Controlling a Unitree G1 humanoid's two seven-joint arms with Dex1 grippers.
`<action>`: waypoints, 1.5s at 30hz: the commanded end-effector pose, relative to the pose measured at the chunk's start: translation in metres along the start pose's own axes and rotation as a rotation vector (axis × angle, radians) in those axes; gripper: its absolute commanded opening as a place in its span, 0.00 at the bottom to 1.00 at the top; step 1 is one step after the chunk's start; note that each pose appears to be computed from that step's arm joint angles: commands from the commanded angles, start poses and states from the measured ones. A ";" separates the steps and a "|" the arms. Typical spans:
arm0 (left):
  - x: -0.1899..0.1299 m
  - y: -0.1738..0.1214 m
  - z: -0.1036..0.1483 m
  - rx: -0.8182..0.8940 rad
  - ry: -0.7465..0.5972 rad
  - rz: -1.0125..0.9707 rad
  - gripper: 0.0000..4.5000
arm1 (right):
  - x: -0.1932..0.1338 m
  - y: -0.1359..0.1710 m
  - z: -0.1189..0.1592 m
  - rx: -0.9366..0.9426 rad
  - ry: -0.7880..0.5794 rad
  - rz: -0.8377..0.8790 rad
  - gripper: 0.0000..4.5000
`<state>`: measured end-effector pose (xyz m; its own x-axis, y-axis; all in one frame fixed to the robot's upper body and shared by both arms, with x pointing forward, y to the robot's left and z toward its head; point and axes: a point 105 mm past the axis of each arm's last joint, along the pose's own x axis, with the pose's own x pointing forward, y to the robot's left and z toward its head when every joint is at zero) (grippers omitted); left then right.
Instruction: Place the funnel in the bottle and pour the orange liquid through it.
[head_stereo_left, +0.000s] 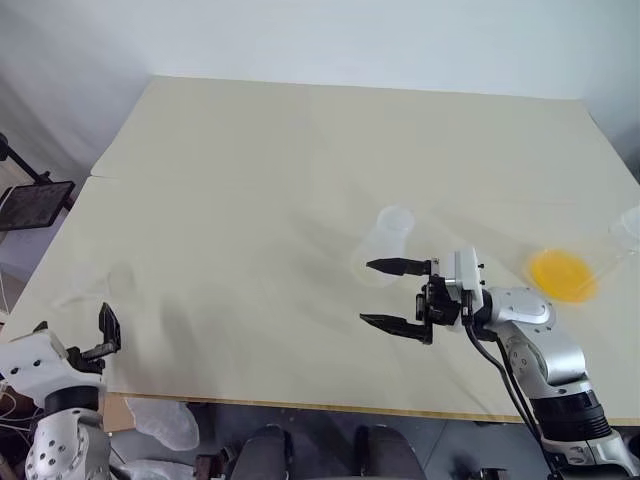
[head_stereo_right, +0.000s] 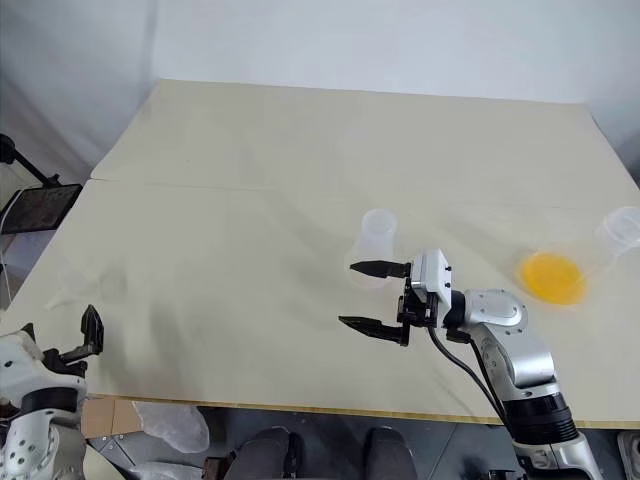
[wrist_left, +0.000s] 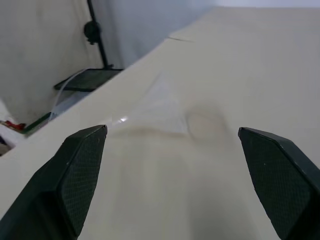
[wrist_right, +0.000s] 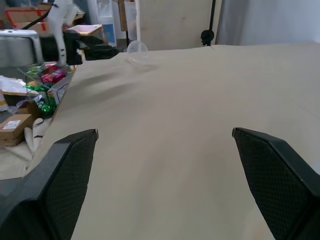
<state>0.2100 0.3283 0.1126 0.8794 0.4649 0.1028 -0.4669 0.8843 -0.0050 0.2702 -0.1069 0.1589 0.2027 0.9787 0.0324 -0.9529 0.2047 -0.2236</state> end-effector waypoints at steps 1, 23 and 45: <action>0.008 0.001 0.010 0.008 -0.029 0.036 0.99 | -0.001 -0.001 0.010 -0.046 -0.024 0.008 1.00; 0.034 0.025 -0.004 0.006 0.114 0.307 0.72 | -0.002 0.002 0.007 -0.043 -0.024 -0.040 1.00; 0.036 -0.007 0.060 -0.057 -0.146 -0.323 0.01 | -0.033 -0.004 0.010 -0.080 0.016 -0.205 1.00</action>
<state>0.2387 0.3527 0.1462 0.9309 0.3341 0.1478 -0.3330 0.9424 -0.0325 0.2689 -0.1290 0.1525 0.3541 0.9344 0.0375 -0.9055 0.3526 -0.2359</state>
